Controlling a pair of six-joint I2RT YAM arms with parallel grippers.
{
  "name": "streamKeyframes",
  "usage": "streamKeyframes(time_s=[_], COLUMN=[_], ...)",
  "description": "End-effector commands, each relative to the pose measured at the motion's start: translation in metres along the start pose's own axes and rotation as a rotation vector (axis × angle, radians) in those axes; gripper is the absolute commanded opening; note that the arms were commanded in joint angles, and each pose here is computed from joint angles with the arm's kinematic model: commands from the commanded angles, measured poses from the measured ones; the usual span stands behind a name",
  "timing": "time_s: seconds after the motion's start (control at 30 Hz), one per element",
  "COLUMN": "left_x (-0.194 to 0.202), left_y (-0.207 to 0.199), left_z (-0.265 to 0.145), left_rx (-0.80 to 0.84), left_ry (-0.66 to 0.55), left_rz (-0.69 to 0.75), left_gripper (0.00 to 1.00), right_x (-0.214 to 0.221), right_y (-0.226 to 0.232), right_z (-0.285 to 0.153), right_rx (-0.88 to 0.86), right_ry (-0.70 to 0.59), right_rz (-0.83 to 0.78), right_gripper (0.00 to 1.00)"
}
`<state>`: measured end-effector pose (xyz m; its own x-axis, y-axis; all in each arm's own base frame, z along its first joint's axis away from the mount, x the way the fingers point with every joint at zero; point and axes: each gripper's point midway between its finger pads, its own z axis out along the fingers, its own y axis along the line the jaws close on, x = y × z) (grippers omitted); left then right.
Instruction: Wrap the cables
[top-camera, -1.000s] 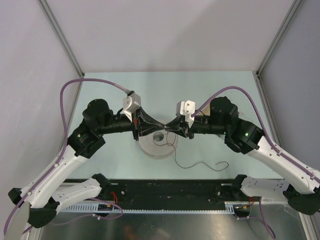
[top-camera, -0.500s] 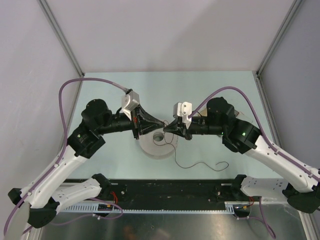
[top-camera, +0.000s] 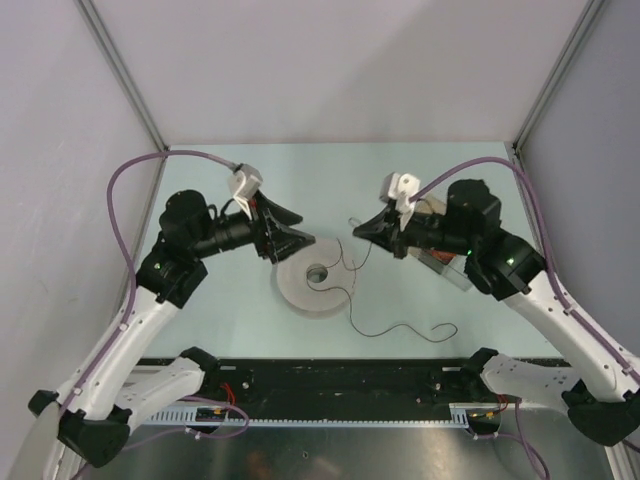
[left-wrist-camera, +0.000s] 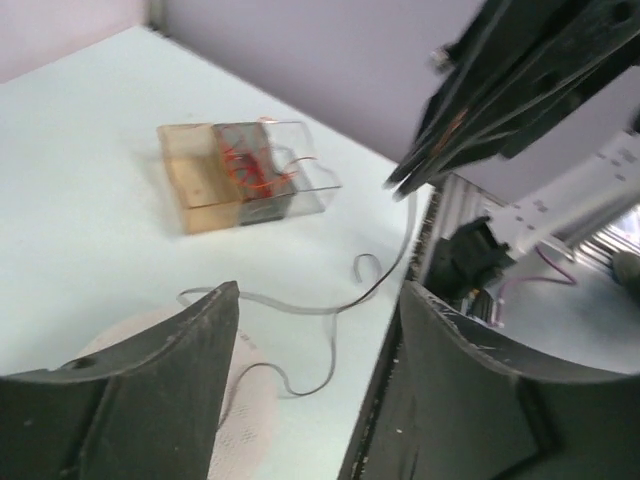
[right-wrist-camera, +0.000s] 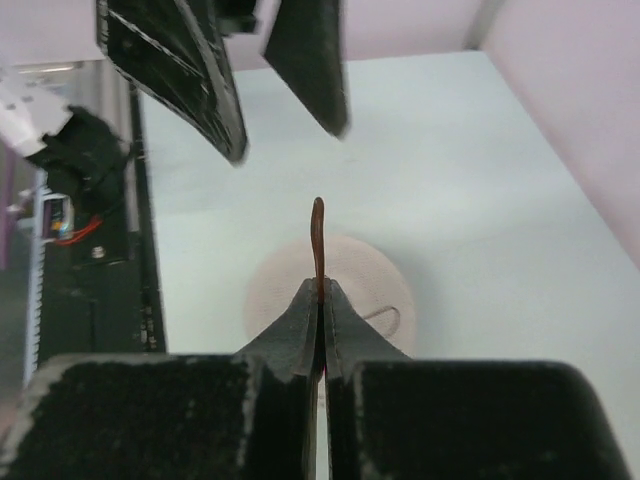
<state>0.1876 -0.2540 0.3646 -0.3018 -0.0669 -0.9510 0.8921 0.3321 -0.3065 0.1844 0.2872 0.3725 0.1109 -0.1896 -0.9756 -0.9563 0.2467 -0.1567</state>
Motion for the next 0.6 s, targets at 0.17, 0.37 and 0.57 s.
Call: streamKeyframes(time_s=[0.17,0.37,0.57], left_x=[0.092,0.156,0.204], left_y=[0.141,0.195,0.215], left_z=[-0.035,-0.044,-0.032], left_rx=[-0.274,-0.338,-0.264], left_ry=[0.243,0.4,0.493], left_rz=[-0.229,-0.323,-0.473], left_gripper=[0.93,0.98,0.98], right_x=[-0.013,-0.002,0.005], right_y=[-0.126,-0.17,-0.156], right_z=[-0.123,-0.235,-0.262], right_rx=[0.465,0.818,0.825], right_ry=[-0.031,0.056,0.043], right_rz=[-0.027,-0.103,-0.031], right_gripper=[0.0,0.0,0.0])
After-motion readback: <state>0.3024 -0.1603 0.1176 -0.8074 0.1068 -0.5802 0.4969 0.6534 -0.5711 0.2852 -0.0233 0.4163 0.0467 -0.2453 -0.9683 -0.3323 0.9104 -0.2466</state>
